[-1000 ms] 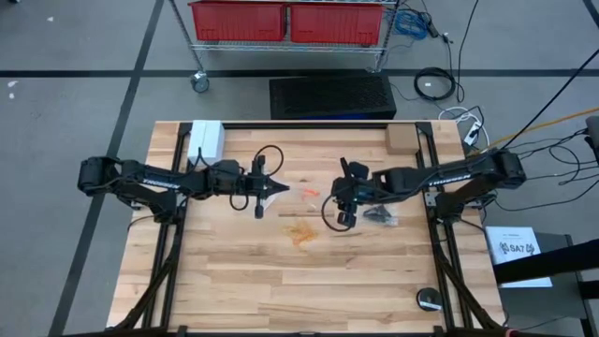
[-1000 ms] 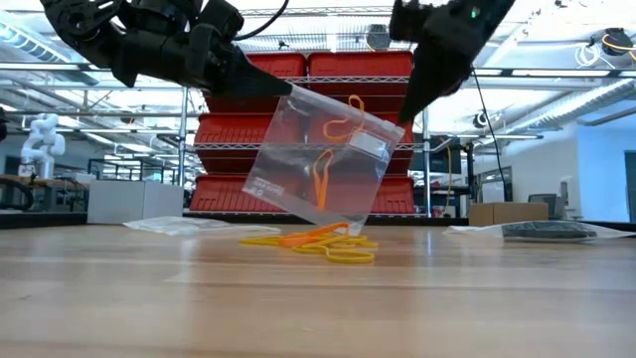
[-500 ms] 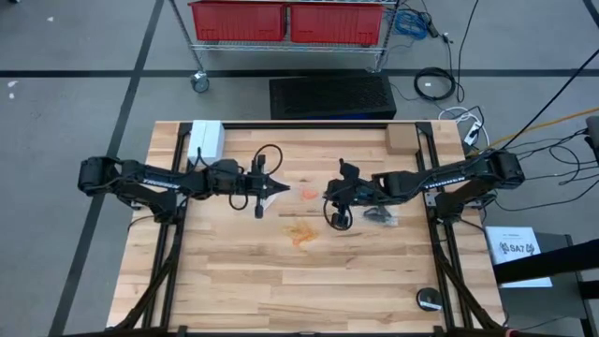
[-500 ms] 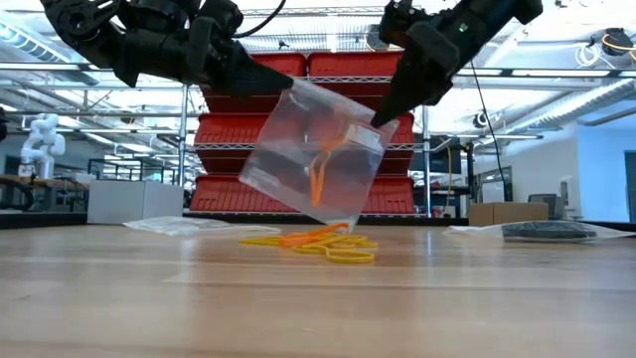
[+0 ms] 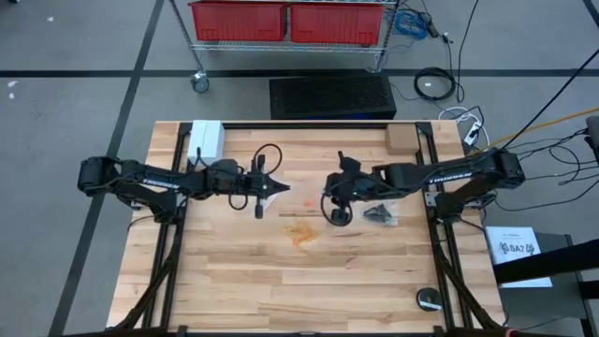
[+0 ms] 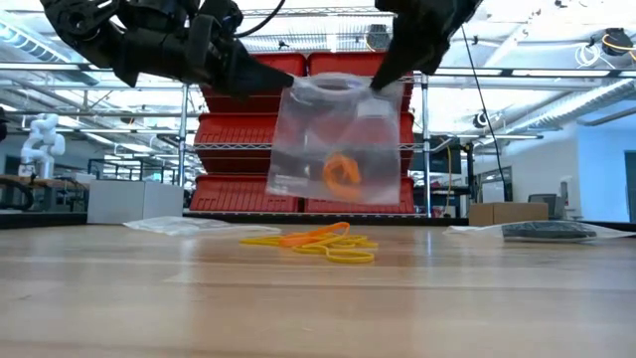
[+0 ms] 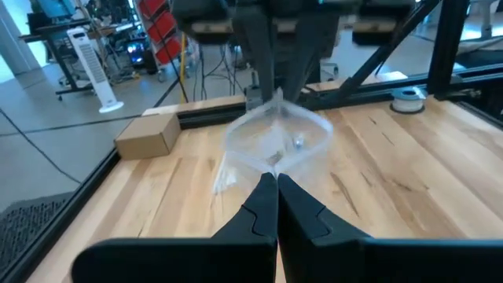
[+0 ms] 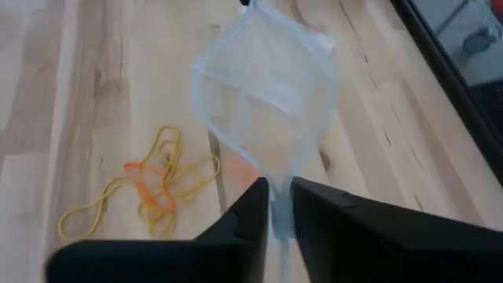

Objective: Sort rubber bands
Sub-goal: Put the orange rubber band into the transparent zip bag

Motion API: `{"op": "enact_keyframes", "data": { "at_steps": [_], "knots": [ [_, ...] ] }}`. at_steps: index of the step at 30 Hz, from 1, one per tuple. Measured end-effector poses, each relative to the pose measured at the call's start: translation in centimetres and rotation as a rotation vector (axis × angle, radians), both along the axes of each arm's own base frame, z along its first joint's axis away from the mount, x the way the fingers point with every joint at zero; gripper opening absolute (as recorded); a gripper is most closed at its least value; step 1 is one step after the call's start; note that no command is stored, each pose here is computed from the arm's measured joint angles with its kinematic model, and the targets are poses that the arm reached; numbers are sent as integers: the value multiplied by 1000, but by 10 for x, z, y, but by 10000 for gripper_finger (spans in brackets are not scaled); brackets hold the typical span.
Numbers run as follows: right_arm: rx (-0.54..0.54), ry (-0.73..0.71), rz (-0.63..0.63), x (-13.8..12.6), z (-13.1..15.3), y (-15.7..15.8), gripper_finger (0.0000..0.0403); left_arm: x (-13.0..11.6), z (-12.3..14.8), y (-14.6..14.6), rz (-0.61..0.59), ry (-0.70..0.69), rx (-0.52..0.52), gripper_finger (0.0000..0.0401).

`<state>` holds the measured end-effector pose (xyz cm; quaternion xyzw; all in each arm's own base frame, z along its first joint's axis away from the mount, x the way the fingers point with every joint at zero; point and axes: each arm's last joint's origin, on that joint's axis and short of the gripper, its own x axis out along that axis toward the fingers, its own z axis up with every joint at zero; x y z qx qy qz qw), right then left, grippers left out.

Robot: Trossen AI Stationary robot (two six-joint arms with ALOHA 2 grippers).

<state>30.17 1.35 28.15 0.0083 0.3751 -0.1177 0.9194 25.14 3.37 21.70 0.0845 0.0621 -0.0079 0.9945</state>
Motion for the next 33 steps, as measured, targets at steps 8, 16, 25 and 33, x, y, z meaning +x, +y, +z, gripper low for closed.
{"op": "enact_keyframes", "data": {
  "at_steps": [8, 16, 25, 33],
  "knots": [
    [62, 41, 24, -6, 11, 25, 148, -1, -5, 3, 55, 50, 27, 0],
    [257, 32, 30, 19, -46, 49, 169, -2, -5, 6, 71, 54, 27, 0],
    [323, 148, -27, 53, -119, 44, 158, -2, -6, 7, 73, 64, 27, 0],
    [329, 163, -63, 62, -141, 34, 155, -2, -7, 8, 79, 71, 26, 0]
  ]
}}
